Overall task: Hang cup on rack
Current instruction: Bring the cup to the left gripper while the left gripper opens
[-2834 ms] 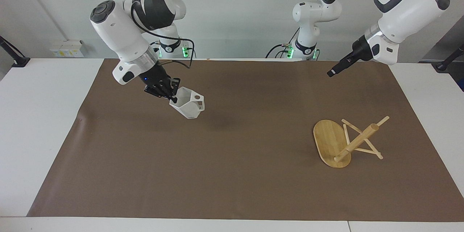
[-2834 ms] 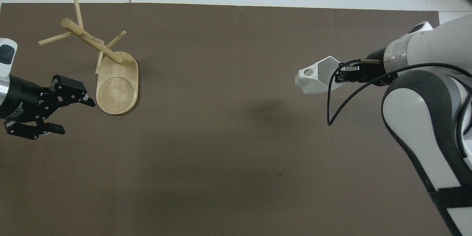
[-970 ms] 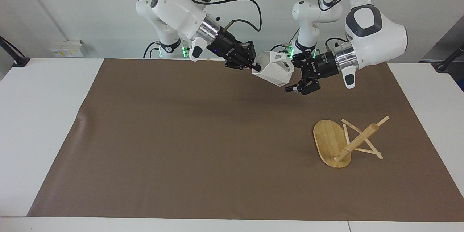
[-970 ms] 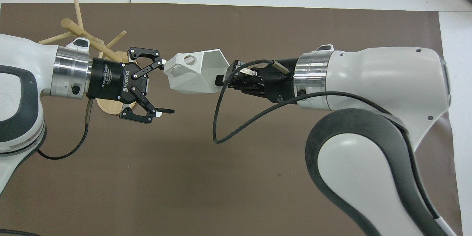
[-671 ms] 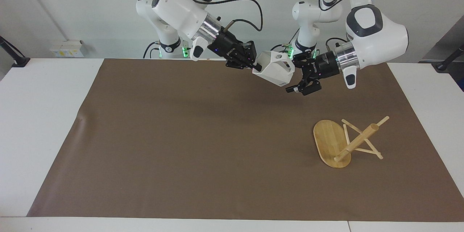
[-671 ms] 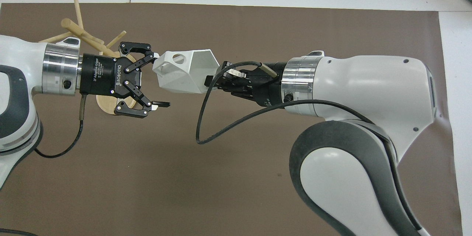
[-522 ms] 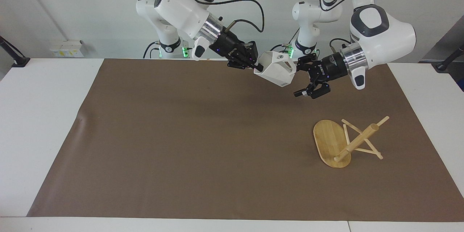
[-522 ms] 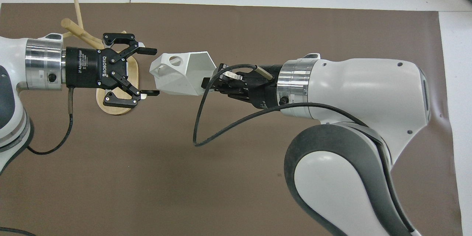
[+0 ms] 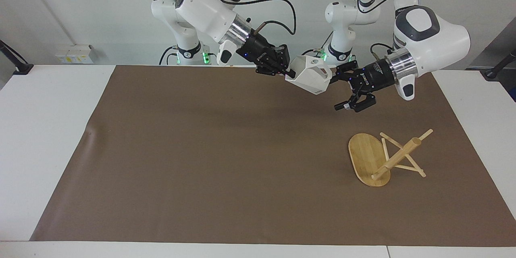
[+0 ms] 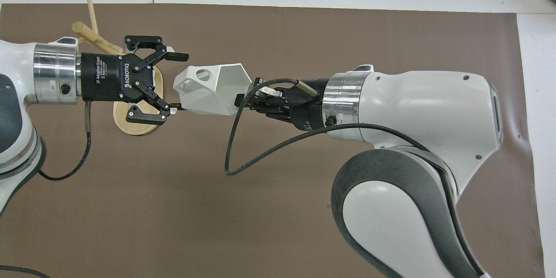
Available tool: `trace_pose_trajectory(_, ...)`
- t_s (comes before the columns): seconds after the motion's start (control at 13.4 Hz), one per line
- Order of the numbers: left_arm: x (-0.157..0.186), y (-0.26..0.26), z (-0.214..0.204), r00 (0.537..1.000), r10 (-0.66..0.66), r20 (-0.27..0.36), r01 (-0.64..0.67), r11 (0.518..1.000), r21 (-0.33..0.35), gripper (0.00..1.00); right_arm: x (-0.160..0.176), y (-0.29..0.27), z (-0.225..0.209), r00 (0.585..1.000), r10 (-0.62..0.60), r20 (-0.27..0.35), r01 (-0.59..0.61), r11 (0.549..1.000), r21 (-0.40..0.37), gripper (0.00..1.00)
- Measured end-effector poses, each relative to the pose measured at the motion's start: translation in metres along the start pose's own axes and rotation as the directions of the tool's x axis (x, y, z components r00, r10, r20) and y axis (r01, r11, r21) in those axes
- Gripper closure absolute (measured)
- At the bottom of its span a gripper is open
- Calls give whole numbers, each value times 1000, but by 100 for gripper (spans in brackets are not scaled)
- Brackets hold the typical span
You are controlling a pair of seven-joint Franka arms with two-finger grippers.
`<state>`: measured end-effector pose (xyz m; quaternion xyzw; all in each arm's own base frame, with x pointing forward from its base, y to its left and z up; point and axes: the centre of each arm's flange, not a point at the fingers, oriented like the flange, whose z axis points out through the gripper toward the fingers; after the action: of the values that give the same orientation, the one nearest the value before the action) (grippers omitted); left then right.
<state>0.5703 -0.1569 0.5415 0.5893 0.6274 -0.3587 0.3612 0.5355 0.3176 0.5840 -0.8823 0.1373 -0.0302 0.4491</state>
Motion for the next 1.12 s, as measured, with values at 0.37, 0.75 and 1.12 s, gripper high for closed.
trace_pose_trajectory(0.37, -2, -5, 10, 1000, 2, 6, -3, 999, 50, 0, -3, -3, -2, 1000, -4, 3, 4, 1000, 2, 96)
trace_pose_trajectory(0.75, -3, -11, 14, 1000, 4, 18, -6, 994, 112, 0, -6, -5, -1, 1000, -1, 9, 1, 1000, 10, 96)
trace_pose_trajectory(1.12, -5, -11, 11, 1000, 8, 17, -10, 993, 117, 0, -7, -6, -1, 1000, -1, 9, 1, 1000, 13, 96)
